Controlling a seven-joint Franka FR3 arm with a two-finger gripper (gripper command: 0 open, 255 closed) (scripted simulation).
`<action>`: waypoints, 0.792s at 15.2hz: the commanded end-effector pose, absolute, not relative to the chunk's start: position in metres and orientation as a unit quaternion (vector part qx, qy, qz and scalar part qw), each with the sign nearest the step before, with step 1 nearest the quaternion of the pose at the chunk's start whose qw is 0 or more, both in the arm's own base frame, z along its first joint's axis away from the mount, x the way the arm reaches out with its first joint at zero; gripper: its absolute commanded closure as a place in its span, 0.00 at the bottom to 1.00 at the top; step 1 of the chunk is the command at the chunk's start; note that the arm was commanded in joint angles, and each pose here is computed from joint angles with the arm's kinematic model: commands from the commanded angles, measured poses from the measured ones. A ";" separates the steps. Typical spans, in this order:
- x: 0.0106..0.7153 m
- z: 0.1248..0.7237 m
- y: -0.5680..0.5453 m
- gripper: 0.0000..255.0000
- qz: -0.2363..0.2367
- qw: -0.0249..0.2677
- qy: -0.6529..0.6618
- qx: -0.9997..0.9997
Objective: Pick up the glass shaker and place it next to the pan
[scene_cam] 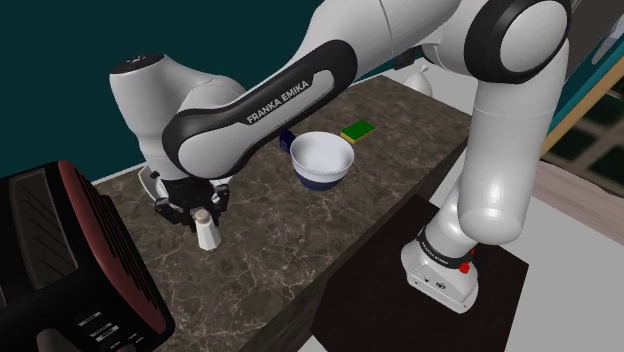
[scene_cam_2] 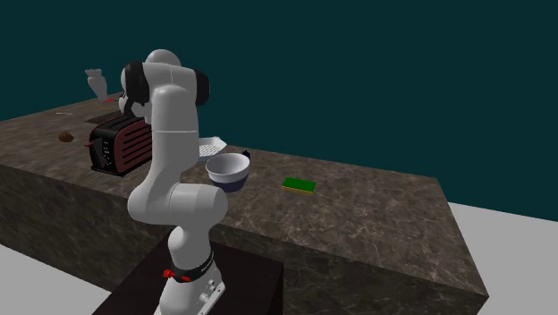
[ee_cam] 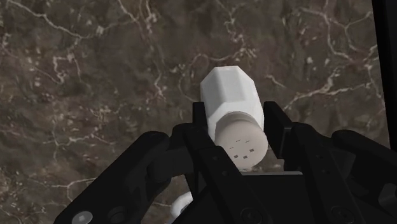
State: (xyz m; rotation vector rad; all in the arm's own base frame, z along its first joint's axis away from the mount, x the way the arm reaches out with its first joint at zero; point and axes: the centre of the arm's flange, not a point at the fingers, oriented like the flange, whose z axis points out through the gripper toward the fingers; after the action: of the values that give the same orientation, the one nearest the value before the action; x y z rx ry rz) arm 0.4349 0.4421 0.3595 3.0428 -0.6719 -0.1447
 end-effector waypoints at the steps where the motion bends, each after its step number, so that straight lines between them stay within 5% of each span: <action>1: 0.435 0.359 0.442 1.00 -0.046 0.011 -0.215 0.975; 3: 0.435 0.359 0.442 1.00 -0.046 0.011 -0.215 0.975; 4: 0.435 0.359 0.442 0.00 -0.046 0.011 -0.215 0.975; 12: 0.439 0.399 0.442 0.00 -0.046 0.011 -0.215 0.975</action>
State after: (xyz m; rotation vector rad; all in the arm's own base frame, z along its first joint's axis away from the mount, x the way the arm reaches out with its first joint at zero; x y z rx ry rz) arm 0.4365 0.4410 0.3858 3.0437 -0.6724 -0.1432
